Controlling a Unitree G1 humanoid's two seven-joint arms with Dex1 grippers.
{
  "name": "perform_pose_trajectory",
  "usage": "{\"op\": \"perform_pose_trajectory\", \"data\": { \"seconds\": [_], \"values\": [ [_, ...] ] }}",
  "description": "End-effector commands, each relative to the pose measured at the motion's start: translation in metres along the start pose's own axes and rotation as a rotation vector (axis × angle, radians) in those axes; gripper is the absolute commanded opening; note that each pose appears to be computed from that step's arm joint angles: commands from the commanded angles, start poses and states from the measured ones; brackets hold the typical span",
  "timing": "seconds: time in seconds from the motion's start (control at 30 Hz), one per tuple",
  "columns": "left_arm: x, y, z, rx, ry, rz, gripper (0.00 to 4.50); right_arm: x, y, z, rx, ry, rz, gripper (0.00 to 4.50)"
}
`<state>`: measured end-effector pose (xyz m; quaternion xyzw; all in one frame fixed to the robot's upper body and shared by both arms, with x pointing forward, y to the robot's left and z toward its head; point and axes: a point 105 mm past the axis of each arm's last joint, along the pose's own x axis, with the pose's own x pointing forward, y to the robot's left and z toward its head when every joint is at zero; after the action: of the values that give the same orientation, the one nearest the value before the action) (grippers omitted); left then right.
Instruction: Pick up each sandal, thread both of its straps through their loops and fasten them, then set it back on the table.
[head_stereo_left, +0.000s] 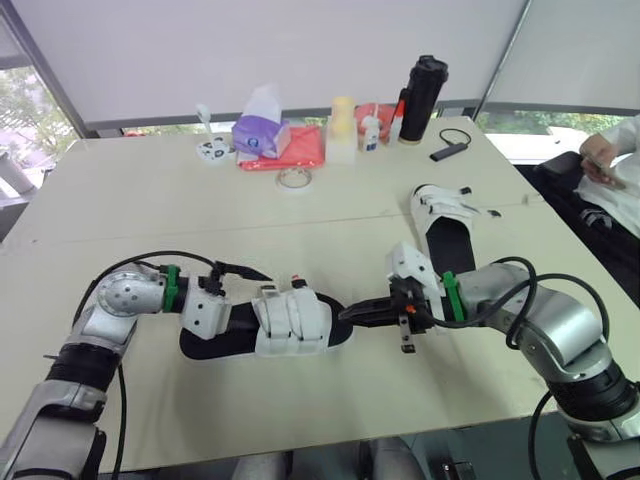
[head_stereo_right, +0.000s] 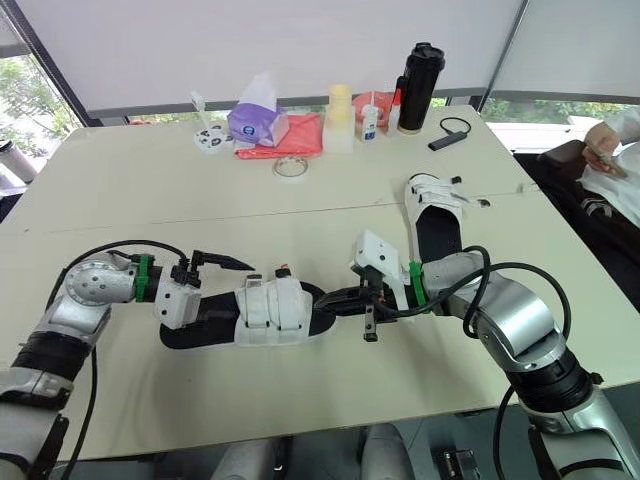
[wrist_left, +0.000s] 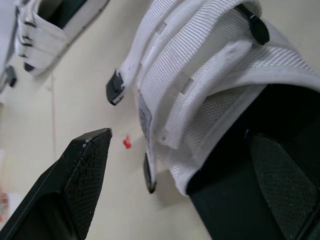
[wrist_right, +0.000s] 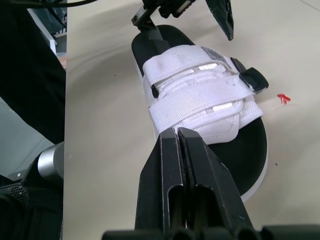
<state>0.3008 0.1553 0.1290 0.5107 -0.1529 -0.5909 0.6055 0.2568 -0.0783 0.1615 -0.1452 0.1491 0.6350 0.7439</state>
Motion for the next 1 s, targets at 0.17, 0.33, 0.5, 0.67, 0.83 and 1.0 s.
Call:
{"op": "perform_pose_trajectory", "data": {
  "seconds": [0.17, 0.33, 0.5, 0.67, 0.83, 1.0],
  "values": [
    [0.019, 0.0, 0.012, 0.112, -0.098, 0.064, 4.44, 0.0, 0.003, 0.007, -0.053, -0.009, -0.011, 0.0],
    [0.034, -0.002, 0.018, 0.145, -0.15, 0.115, 4.44, 0.0, 0.003, 0.006, -0.056, -0.009, -0.017, 0.0],
    [0.047, 0.0, 0.022, 0.162, -0.185, 0.171, 4.44, 0.001, 0.002, 0.007, -0.059, -0.01, -0.021, 0.0],
    [0.05, -0.001, 0.023, 0.18, -0.192, 0.18, 2.73, 0.001, 0.002, 0.007, -0.062, -0.008, -0.027, 0.0],
    [0.047, -0.001, 0.022, 0.18, -0.188, 0.21, 0.18, 0.0, 0.002, 0.005, -0.057, -0.008, -0.033, 0.0],
    [0.038, 0.013, 0.008, 0.152, -0.091, 0.33, 0.02, 0.002, 0.002, 0.005, -0.056, -0.012, -0.033, 0.0]
  ]
}}
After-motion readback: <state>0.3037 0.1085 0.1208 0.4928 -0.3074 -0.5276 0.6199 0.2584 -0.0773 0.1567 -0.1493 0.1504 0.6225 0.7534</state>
